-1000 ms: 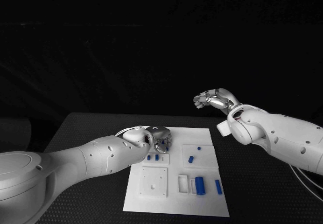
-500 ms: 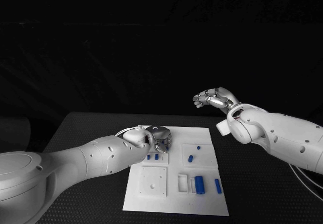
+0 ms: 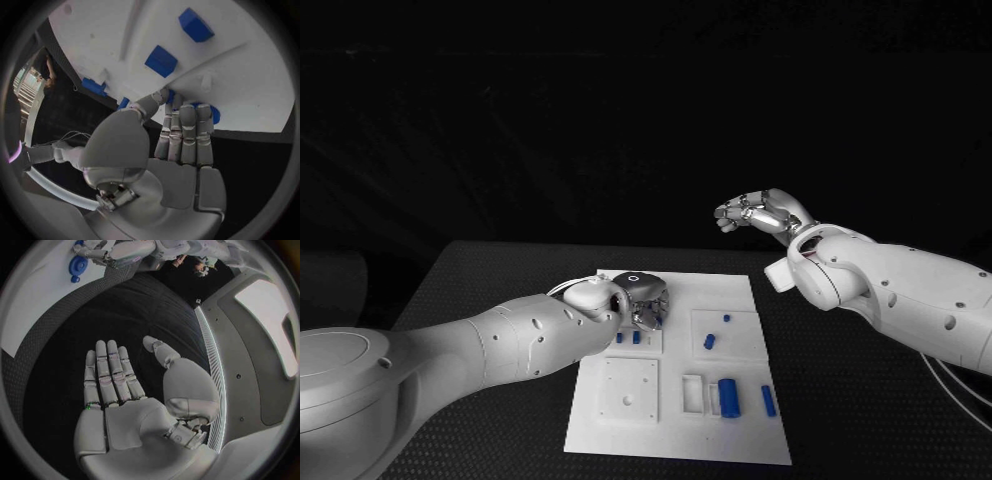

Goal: Assemble the parts on the task board

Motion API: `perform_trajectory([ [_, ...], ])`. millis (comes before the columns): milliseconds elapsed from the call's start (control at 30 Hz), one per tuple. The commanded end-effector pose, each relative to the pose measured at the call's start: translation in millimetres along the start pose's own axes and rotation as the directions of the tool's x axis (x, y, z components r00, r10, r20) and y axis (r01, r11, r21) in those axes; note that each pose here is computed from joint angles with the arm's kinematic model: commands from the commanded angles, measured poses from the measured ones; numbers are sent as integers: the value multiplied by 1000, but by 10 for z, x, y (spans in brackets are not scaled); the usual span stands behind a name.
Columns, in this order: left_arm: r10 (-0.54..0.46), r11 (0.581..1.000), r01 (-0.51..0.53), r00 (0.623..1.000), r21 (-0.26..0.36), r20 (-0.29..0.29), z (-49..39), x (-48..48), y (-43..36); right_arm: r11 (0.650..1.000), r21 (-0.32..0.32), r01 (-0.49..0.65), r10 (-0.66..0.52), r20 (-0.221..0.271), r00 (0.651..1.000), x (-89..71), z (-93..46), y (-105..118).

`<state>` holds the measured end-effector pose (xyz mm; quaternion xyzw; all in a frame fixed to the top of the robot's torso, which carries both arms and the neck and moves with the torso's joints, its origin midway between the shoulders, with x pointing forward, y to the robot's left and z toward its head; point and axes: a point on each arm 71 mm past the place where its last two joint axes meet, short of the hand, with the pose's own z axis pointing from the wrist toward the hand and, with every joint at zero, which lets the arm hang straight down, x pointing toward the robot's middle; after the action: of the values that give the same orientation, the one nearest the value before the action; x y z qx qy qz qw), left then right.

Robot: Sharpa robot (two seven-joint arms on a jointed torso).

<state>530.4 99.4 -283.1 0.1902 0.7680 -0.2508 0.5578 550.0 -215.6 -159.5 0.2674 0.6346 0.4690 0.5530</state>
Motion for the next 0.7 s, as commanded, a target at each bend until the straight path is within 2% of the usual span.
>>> perform_trajectory([
  [33,-7,1000,7,1000,22,1,-36,97,-17,1000,-9,-3,3,-11,1000,12,0,8],
  [233,-47,998,45,997,34,57,-86,72,-19,1000,-10,-2,2,-10,1000,4,-4,6],
  [367,-71,997,68,994,30,80,-134,24,23,1000,-9,-2,2,-9,1000,-2,-8,3],
  [467,-98,995,96,990,25,102,-151,-51,48,1000,-9,-2,2,-9,1000,-4,-9,3],
  [567,-155,988,155,980,9,128,-195,-140,107,1000,-9,-2,2,-8,1000,-12,-13,-1],
  [700,-189,982,191,973,-5,134,-264,-183,171,1000,-7,-1,1,-6,1000,-25,-19,-6],
])
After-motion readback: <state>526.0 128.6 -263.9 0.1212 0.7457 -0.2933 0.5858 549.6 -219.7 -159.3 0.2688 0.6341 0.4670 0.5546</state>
